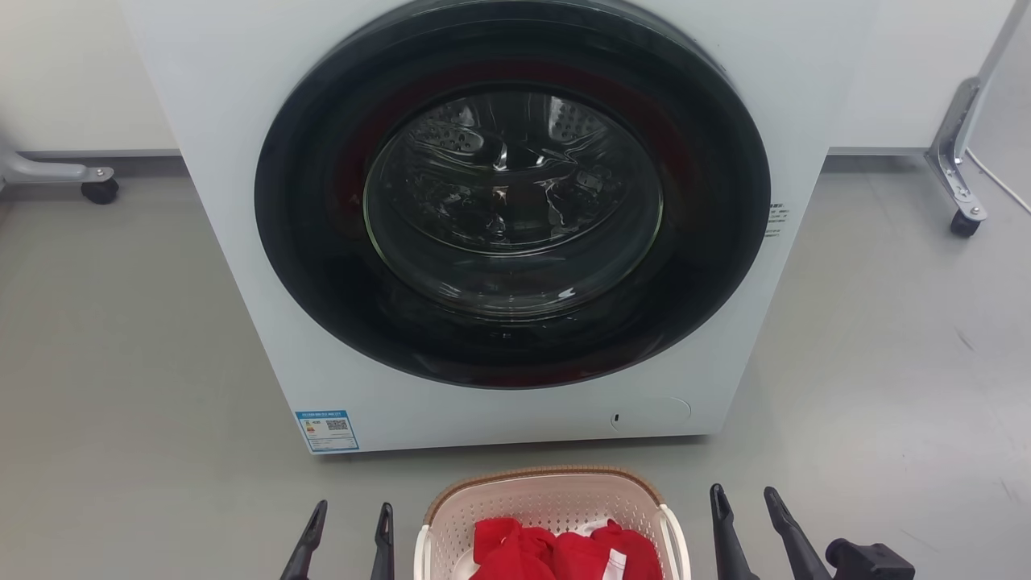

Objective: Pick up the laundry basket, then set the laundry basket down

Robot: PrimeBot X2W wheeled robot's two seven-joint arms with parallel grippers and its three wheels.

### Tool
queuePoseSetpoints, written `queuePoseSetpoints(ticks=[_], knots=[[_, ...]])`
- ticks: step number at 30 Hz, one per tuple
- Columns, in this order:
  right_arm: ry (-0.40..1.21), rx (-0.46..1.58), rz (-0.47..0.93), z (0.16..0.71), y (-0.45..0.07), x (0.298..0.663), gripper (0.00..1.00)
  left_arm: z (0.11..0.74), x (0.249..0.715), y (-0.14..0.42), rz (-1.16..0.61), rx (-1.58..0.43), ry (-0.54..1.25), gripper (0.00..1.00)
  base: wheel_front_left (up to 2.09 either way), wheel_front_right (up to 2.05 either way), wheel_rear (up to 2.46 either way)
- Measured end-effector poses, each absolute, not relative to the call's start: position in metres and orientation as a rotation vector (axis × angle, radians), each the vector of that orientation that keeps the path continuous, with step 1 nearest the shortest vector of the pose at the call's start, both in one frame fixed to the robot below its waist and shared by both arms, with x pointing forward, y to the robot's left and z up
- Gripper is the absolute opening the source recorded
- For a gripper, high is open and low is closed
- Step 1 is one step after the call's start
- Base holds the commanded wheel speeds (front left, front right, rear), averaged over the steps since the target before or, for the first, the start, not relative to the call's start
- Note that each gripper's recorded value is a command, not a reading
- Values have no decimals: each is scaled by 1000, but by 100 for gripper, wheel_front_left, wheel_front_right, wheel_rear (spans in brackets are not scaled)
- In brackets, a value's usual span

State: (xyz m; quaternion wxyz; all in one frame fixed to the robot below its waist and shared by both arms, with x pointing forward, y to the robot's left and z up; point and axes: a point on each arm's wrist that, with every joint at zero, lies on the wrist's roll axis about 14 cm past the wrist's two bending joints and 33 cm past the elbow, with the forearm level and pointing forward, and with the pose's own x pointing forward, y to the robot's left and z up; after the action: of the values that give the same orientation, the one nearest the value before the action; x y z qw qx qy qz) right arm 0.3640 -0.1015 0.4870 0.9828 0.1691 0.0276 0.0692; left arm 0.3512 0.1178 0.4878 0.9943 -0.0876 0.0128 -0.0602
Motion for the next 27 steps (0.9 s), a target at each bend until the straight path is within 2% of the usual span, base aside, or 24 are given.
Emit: queuePoseSetpoints(ticks=[10, 27], knots=[[-2, 214, 184, 495, -90, 359, 100, 496, 345, 106, -159, -37, -37, 100, 0, 0, 0], [1, 213, 159, 493, -98, 360, 100, 491, 344, 110, -139, -49, -21, 100, 0, 0, 0]])
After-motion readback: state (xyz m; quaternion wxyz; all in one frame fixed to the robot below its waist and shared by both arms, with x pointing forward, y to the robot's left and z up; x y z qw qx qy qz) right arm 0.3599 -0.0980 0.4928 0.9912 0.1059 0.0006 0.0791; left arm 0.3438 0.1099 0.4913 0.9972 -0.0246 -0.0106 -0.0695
